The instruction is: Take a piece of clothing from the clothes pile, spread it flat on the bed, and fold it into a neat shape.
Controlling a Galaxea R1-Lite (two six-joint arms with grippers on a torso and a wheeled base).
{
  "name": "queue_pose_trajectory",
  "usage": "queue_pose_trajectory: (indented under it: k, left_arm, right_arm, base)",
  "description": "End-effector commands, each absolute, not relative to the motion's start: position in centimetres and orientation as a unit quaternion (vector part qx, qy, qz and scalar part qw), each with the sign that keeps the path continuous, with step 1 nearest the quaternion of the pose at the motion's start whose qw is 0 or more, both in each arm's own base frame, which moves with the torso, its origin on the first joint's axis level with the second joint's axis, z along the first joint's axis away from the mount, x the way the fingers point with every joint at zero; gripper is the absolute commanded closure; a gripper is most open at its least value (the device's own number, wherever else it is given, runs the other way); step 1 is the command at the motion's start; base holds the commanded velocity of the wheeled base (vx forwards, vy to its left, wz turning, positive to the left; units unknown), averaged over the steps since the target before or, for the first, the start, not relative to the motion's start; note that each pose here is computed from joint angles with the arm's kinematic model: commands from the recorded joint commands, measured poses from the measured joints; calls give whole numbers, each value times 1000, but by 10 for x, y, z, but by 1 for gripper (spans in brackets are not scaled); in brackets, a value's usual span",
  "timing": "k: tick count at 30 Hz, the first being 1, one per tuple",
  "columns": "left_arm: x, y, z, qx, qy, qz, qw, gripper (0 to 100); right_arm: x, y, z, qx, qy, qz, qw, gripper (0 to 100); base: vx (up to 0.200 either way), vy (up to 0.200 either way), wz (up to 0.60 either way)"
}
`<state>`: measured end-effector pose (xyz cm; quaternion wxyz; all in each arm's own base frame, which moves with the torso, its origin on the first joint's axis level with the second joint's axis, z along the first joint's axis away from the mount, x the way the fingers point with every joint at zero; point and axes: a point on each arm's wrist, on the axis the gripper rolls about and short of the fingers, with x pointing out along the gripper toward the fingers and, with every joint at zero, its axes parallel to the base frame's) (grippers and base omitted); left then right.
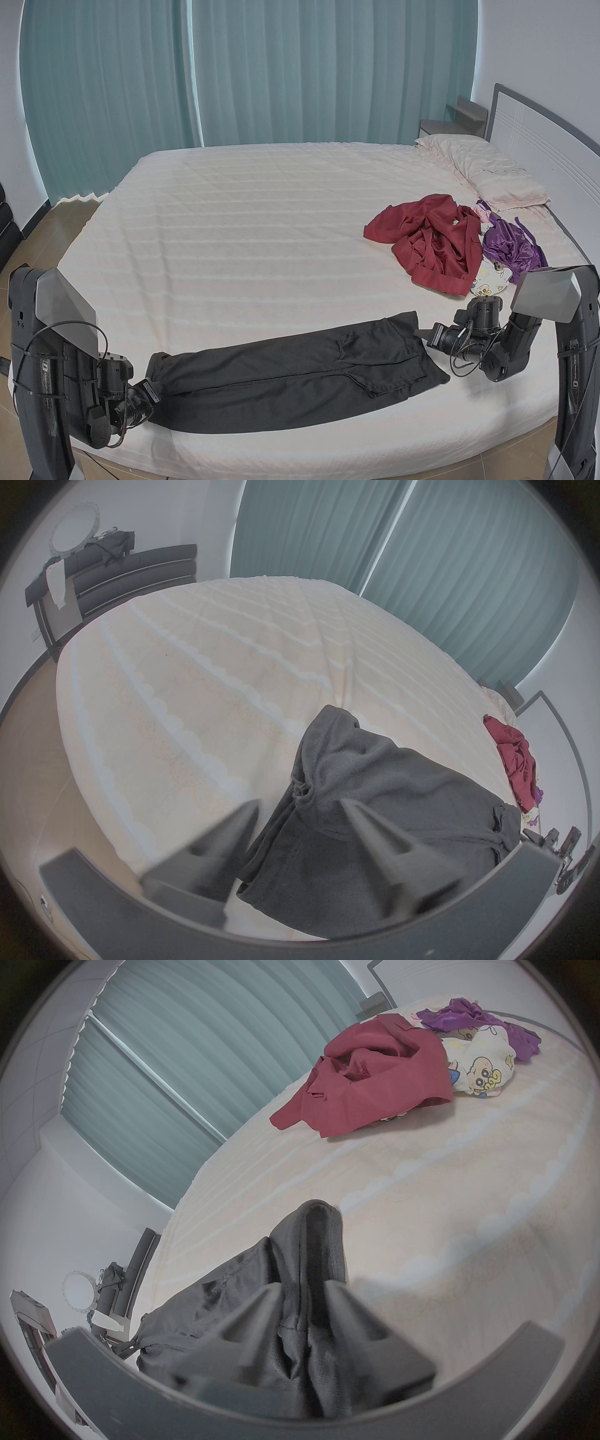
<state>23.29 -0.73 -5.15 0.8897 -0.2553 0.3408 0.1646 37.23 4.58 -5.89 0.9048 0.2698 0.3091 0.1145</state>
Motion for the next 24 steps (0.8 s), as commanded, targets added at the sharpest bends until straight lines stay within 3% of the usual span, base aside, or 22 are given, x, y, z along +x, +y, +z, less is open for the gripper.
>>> queue_pose_trajectory:
  k: [1, 5, 9, 19, 24]
  left_arm:
    - [235, -5, -43, -262, 319, 162, 896, 0]
    - [241, 12, -10, -292, 250, 155, 910, 0]
    - [254, 31, 16, -325, 201, 100, 919, 0]
    - [305, 33, 8, -346, 323, 4, 881, 0]
    - [317, 32, -12, -291, 368, -21, 883, 0]
  right_arm:
    - [370, 46, -58, 270, 311, 115, 904, 0]
    - [368, 43, -54, 275, 301, 113, 906, 0]
    - [364, 40, -54, 286, 299, 108, 904, 0]
    - [361, 43, -53, 301, 301, 107, 898, 0]
    - [360, 46, -54, 300, 302, 111, 898, 0]
  base:
    - [0, 0, 0]
    - [0, 0, 0]
    - [0, 0, 0]
    - [0, 0, 0]
    - [0, 0, 0]
